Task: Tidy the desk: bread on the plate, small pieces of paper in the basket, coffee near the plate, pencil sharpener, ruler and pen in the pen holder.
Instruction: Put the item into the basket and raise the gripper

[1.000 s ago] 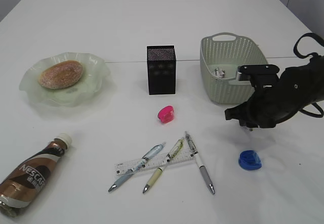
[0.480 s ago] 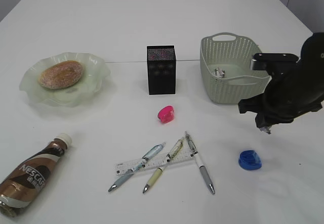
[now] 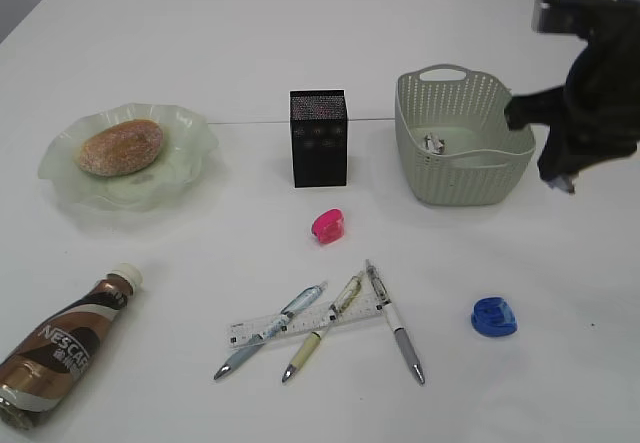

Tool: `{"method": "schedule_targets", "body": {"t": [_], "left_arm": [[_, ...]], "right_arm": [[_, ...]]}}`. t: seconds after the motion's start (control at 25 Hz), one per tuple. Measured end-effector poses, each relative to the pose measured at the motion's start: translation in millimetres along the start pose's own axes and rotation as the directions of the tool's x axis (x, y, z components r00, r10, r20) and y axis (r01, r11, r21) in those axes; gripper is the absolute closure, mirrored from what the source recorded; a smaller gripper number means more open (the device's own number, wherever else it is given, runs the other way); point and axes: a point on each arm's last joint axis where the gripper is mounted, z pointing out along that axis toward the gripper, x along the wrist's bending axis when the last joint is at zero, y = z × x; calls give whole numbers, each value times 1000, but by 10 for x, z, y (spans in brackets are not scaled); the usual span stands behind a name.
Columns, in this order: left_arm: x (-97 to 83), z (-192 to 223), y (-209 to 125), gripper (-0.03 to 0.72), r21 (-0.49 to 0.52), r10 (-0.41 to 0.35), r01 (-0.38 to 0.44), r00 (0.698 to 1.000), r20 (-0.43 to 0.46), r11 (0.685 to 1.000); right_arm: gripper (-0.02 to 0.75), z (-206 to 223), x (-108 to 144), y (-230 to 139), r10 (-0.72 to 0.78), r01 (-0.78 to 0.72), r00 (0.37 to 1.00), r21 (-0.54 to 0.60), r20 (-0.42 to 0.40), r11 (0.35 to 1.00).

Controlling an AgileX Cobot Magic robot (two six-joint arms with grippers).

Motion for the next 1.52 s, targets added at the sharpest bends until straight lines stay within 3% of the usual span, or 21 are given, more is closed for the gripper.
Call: {"method": "schedule_targets", "body": {"t": [0.2,0.36,0.64,0.96,1.2,1.36,1.52], "left_arm": [[-2,0,0,192,0,-1,1,1000,2,1000],[-3,0,0,192,0,-1,1,1000,4,1000],[-13,0,-1,192,1,-5,5,1000,14,1000],[-74,-2,-3,192,5,-26,26,996,81,1000],[-77,-2,-3,192,6,-27,27,996,85,1000],[-77,15,4,192,11,-28,27,996,84,1000],[-71,161,64,192,58,-27,22,997,77,998]], "right_arm": [[731,-425,85,473,-9,5,1000,-173,-26,985],[731,-449,147,883,-14,6,999,-237,-35,971],[710,91,200,1415,-17,13,1000,-197,-20,980],[556,806,114,1549,-38,47,996,-106,85,993],[279,925,41,1570,-71,90,983,-109,167,990],[239,920,33,1554,-72,89,982,-89,174,992],[234,929,65,1444,-47,44,990,24,131,999]]}}
